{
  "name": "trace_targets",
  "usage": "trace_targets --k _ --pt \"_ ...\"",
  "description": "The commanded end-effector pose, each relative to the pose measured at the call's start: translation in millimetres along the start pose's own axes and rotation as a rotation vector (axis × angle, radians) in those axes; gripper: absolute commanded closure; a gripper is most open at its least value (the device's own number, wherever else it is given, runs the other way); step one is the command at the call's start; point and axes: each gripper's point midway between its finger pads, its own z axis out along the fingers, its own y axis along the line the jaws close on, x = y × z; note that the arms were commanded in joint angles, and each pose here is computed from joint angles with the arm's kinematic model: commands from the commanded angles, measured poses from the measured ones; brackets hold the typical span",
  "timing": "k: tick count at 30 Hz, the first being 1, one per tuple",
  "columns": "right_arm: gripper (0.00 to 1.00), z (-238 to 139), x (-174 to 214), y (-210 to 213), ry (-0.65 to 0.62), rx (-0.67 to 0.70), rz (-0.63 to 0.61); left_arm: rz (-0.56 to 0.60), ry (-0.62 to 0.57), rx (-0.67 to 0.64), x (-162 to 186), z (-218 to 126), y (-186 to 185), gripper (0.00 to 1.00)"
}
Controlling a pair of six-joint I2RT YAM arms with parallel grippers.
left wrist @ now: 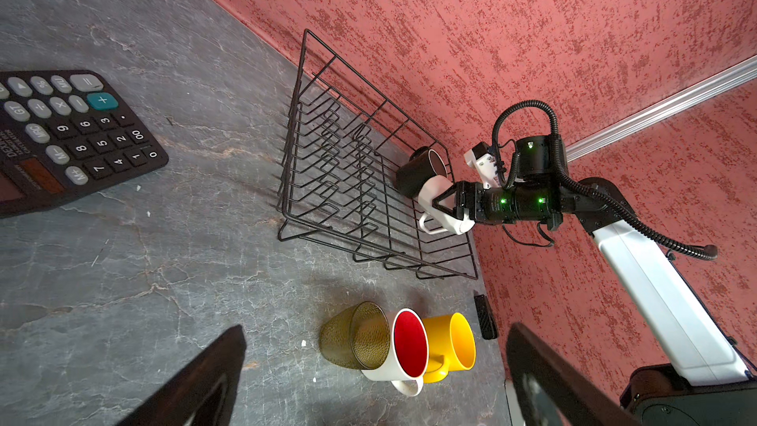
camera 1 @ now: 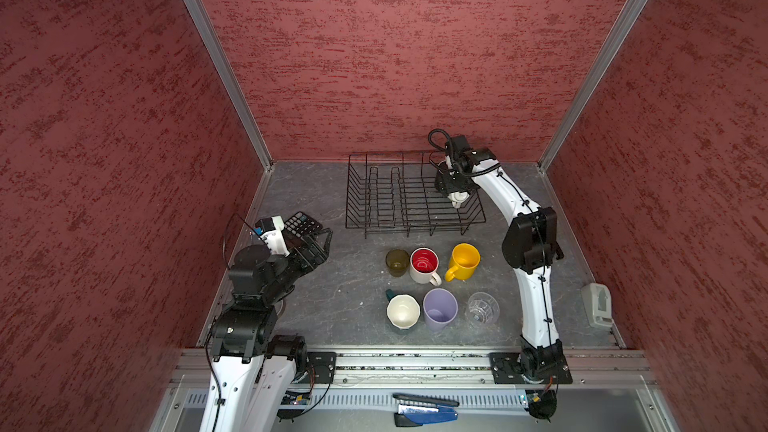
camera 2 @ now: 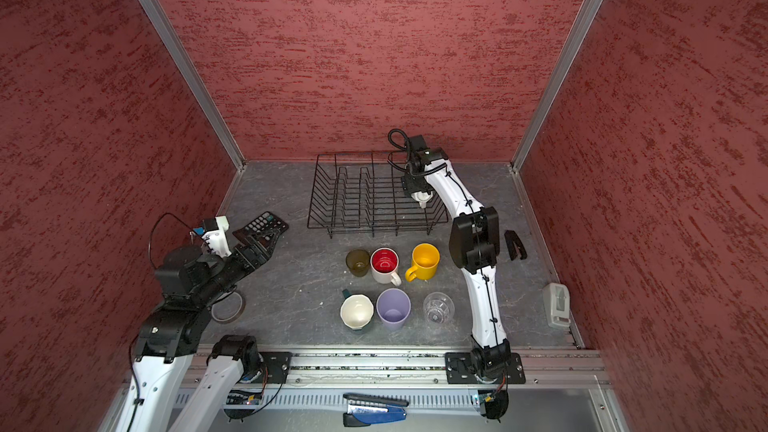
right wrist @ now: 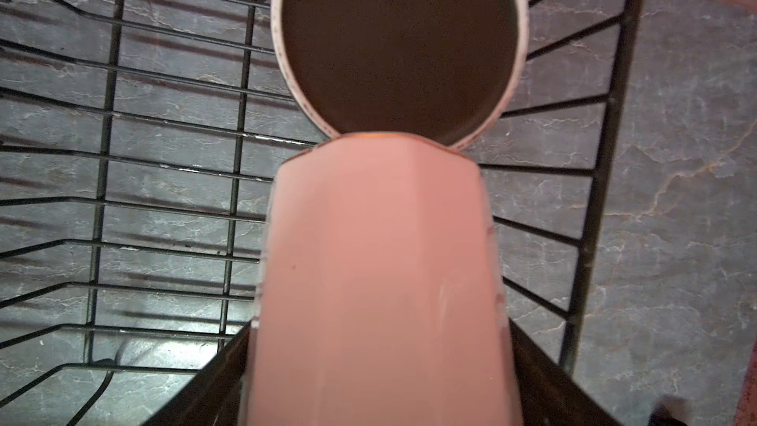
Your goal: Load the cups into the dish rack
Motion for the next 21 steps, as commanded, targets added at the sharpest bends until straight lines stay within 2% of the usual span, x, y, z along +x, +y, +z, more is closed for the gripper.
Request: trace_targets --k 1,12,21 --pt "0.93 -2 -13 -15 -0.031 0.042 0.010 0.004 -0.022 0.000 -8 -3 -4 0.01" --pt "0.96 -4 -9 -14 -0.025 0.021 0.028 -0.005 -0.018 -0.001 -7 -3 -3 0.00" --pt "1.00 -55 -21 -8 -0.134 -0.062 0.062 -0.001 -0.027 0.018 -9 -4 -8 0.00"
